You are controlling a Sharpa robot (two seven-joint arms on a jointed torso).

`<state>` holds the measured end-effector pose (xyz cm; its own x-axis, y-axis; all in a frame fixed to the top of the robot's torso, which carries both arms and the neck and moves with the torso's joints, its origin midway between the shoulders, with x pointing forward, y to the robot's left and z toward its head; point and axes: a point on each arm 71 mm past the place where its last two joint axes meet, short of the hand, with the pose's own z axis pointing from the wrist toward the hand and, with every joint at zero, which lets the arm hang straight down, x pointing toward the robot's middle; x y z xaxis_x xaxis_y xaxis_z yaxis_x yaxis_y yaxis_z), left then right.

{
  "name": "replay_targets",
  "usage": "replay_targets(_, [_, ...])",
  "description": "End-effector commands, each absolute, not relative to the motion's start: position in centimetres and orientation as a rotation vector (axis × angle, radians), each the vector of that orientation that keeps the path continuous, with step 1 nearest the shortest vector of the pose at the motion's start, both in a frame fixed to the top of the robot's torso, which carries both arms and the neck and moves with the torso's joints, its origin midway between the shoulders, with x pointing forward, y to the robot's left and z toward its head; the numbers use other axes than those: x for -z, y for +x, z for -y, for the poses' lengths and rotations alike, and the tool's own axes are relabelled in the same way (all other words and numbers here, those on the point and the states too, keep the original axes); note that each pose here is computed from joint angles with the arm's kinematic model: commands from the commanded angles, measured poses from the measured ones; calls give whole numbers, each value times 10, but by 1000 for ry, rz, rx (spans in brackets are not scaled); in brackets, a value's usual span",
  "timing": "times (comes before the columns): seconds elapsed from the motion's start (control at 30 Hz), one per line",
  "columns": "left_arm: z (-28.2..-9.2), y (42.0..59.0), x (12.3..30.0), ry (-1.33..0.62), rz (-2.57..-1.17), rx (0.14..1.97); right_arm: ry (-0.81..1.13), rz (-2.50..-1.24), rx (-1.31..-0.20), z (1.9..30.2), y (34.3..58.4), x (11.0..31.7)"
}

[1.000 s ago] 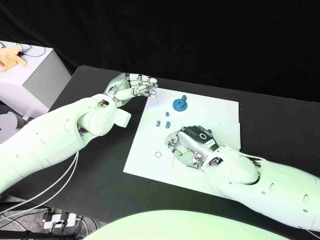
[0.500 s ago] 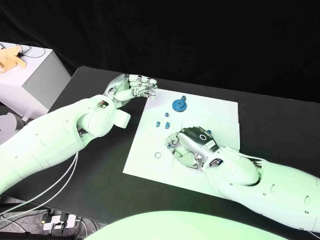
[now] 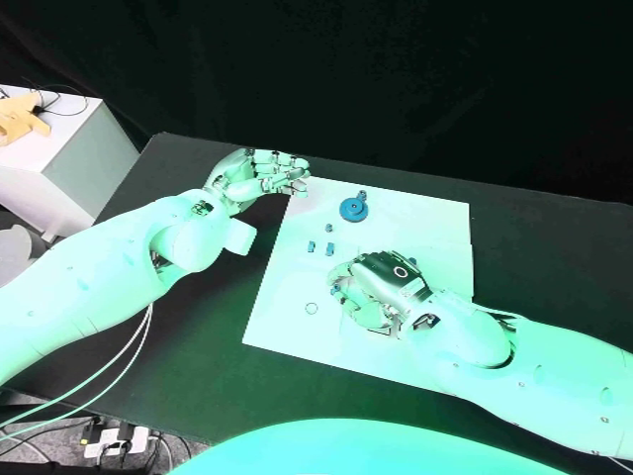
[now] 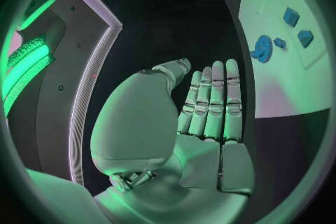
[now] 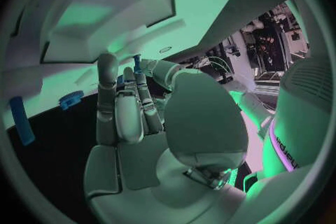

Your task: Assemble the parts on the task board

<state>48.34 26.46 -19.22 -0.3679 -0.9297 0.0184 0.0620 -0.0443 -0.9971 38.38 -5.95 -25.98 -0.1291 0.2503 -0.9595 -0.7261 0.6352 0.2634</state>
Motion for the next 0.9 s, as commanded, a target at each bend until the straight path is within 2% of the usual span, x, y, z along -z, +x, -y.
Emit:
replay_targets(0.03, [-262,483,192,-967,-1423,1557,-441,-1545,-844,62,382,271])
replay_targets(0.9, [-263,483,192,-970,-1425,1551,-422,-1515,-899,60,374,264])
